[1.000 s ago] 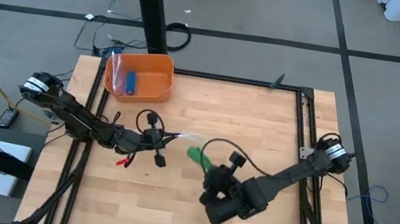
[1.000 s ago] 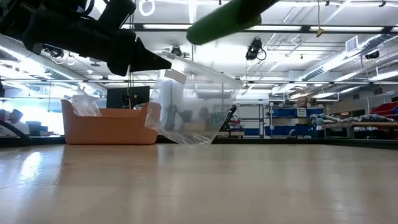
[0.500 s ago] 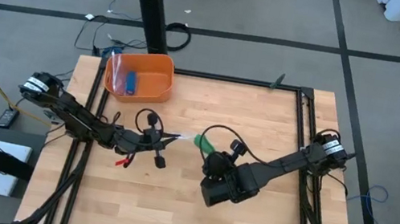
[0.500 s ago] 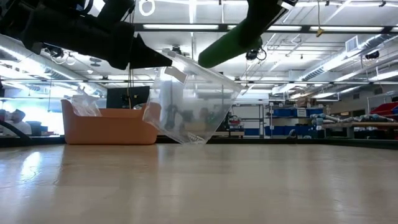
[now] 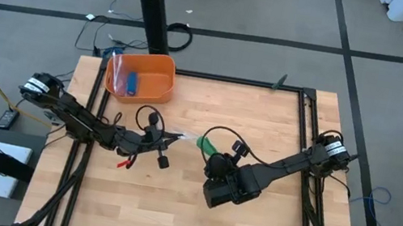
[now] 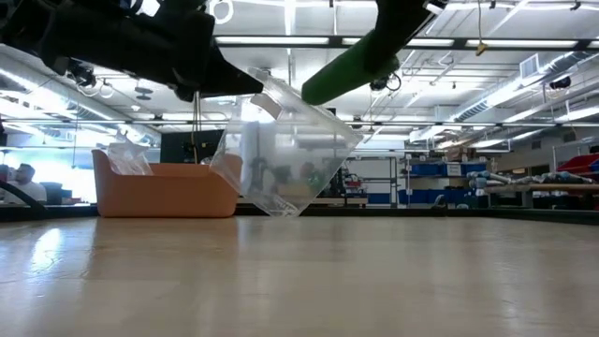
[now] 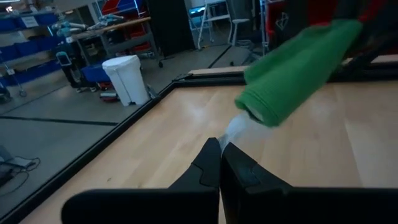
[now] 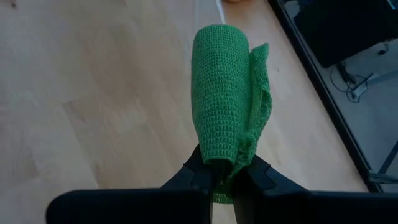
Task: Roll bandage
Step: Put the green bandage into the transparent zip bag
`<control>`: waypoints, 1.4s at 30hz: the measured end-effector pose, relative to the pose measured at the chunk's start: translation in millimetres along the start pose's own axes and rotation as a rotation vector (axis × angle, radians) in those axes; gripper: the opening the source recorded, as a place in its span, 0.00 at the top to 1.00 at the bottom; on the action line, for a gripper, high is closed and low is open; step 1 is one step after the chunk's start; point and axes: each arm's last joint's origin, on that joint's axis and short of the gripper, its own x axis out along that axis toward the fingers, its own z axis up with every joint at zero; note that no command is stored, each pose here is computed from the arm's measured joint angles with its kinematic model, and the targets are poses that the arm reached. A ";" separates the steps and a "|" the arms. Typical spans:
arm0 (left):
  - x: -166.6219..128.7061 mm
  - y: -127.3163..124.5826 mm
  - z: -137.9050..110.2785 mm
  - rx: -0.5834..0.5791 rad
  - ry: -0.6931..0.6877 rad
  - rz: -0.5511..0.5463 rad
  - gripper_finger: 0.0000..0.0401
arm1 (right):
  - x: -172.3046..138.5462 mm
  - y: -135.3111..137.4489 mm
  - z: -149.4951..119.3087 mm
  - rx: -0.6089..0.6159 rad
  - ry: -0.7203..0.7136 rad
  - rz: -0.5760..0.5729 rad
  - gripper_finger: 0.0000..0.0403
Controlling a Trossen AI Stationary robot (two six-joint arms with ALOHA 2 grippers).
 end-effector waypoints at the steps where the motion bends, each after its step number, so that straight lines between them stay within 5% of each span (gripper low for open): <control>1: 0.6 -0.4 1.6 -0.007 -0.003 0.000 1.00 | -0.4 0.2 -0.4 0.001 0.002 0.001 0.94; 33: 14.8 -10.6 33.3 -0.161 0.008 0.008 1.00 | 7.3 -4.4 4.8 0.011 0.014 -0.004 0.94; 42: 15.6 -11.6 33.5 -0.160 0.019 0.003 1.00 | 7.9 6.2 16.6 -0.098 -0.049 0.124 0.94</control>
